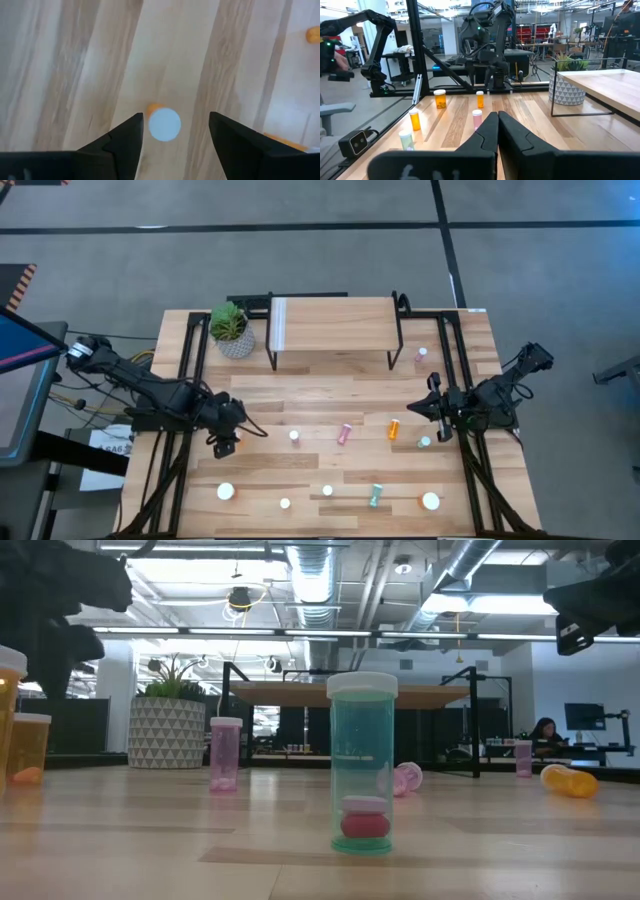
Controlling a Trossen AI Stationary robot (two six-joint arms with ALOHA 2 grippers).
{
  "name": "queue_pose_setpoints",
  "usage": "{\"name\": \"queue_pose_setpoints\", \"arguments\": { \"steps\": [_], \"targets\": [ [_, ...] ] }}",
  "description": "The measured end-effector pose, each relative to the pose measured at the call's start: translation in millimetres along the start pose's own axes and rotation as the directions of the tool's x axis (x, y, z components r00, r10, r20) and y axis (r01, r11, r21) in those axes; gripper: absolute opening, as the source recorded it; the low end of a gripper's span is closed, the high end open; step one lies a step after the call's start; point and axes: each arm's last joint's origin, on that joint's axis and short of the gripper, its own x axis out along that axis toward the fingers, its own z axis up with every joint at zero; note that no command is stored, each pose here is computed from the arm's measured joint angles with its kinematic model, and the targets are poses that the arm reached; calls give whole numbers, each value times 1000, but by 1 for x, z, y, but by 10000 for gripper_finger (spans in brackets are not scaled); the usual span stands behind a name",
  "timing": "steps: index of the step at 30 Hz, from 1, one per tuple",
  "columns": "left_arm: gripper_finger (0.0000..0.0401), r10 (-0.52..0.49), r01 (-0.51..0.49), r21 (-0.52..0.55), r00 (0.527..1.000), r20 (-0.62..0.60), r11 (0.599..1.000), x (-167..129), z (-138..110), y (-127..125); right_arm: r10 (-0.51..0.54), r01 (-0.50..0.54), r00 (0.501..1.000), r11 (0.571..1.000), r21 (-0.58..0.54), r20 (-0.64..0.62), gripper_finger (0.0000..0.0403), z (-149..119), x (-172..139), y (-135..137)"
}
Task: Pick and place medicine bottles onto shelf by color
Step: Put the top left small orange pill bottle on the shelf
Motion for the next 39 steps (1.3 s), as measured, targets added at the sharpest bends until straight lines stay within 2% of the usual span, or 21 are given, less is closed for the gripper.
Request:
{"name": "queue_pose_setpoints", "arguments": {
  "steps": [15, 24, 32, 39],
  "targets": [
    [213, 61, -62, 35, 997, 49, 997, 2, -3, -4, 0, 0, 1000, 1000, 0, -1, 27, 0, 0, 0],
    [213, 115, -112, 58, 992, -56, 992, 26, -1, -11, 0, 0, 1000, 1000, 0, 0, 27, 0, 0, 0],
    [212, 137, -132, 66, 987, -80, 989, 32, -1, -11, 0, 0, 1000, 1000, 0, 0, 28, 0, 0, 0],
    [177, 122, -116, 65, 988, -94, 991, 32, -2, -12, 0, 0, 1000, 1000, 0, -1, 27, 0, 0, 0]
  ]
}}
